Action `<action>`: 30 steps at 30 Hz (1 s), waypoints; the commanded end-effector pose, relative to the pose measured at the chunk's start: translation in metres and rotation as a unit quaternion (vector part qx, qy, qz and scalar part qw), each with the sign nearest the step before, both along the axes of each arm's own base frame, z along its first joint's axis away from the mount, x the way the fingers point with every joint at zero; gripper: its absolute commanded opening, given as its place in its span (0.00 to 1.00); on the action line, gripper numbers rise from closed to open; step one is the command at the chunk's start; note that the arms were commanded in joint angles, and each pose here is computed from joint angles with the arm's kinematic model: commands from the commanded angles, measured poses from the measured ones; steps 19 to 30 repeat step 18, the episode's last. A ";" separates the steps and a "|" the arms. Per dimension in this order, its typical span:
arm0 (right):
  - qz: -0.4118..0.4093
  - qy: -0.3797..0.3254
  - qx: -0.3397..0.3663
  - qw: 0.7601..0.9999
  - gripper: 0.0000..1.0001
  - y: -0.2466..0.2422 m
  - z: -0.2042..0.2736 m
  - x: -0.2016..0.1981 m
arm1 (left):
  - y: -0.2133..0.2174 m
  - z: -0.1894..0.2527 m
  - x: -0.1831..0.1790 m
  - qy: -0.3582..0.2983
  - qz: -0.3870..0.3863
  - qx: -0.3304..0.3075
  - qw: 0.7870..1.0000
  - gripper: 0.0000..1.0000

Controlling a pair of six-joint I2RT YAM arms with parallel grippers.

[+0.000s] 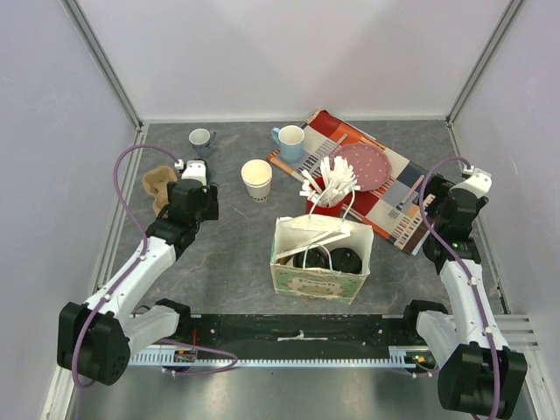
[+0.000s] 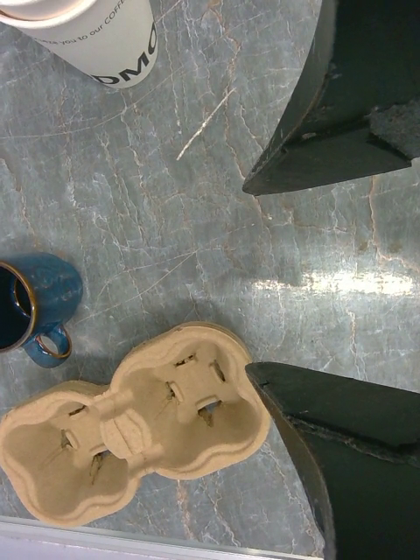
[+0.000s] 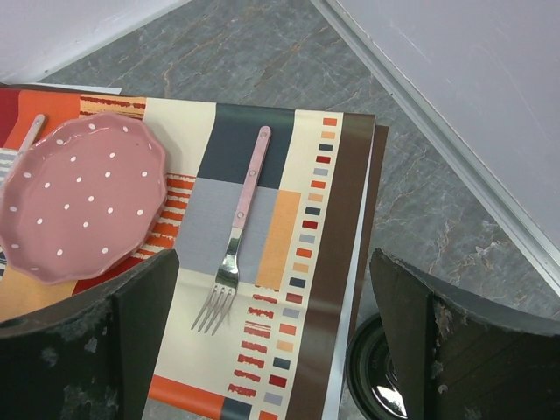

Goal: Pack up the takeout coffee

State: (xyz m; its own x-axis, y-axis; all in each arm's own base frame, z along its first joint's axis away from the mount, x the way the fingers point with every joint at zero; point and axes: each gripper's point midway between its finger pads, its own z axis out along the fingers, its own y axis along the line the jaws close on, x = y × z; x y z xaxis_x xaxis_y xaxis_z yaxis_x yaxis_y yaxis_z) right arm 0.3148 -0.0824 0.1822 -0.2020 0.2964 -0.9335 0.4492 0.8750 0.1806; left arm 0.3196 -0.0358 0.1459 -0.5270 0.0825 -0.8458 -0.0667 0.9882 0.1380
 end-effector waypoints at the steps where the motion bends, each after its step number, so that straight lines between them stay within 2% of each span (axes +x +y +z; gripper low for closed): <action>1: -0.009 -0.044 0.001 0.999 0.98 -0.002 0.015 0.000 | 0.001 0.011 0.009 -0.035 0.028 -0.022 0.999 0.83; 6: -0.007 -0.042 -0.001 0.999 0.98 -0.001 0.011 -0.005 | 0.009 0.007 0.010 -0.038 0.040 -0.003 0.998 0.84; 30: -0.007 -0.046 -0.004 0.999 0.98 -0.001 0.013 -0.006 | 0.008 0.013 0.013 -0.057 0.050 -0.017 0.997 0.82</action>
